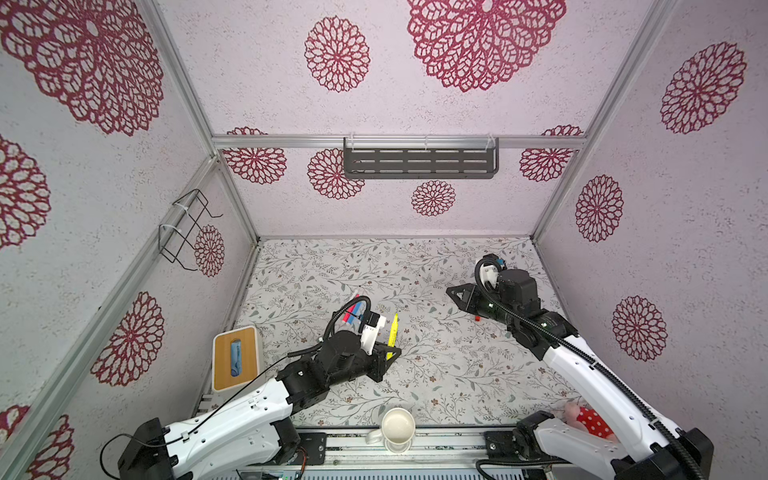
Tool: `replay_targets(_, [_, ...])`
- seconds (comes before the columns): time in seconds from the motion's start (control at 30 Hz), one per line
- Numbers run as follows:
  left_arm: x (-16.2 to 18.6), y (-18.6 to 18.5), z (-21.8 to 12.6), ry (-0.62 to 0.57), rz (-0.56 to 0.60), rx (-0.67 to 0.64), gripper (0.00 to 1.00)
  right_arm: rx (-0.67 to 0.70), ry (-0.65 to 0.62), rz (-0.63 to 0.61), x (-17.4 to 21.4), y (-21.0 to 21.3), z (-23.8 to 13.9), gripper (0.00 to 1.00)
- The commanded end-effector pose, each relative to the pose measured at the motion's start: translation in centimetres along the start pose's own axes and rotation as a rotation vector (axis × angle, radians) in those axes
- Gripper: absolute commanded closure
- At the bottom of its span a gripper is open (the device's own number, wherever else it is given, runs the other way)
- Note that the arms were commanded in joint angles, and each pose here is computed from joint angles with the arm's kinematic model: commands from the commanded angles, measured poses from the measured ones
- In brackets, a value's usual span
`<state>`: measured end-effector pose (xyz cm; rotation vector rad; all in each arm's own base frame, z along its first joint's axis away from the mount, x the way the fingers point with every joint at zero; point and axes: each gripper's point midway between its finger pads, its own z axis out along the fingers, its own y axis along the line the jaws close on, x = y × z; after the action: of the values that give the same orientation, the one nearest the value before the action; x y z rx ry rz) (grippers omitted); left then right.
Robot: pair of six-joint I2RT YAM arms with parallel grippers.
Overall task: Insert the pens into the pen caps
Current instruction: 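Lift the clear cap with the right gripper and carry it over the highlighter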
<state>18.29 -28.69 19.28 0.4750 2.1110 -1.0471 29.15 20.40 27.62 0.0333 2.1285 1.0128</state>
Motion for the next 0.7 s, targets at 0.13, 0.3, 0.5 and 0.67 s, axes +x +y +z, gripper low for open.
replay_targets(0.13, [-1.4,-4.3,0.3,-0.023,0.027,0.183,1.0,-0.297,-0.115,-0.125,-1.4,7.6,-2.9,1.0])
replay_targets(0.3, [-1.7,-5.6,0.8,-0.006,0.035,0.226,1.0,-0.386,-0.141,-0.156,-1.1,9.8,-3.8,1.0])
replay_targets(0.5, [-2.2,-6.4,0.8,-0.019,0.04,0.251,1.0,-0.459,-0.147,-0.186,-0.7,11.4,-4.3,1.0])
replay_targets(0.67, [-2.5,-6.8,0.5,-0.029,0.04,0.263,1.0,-0.534,-0.16,-0.191,-0.2,12.5,-4.8,1.0])
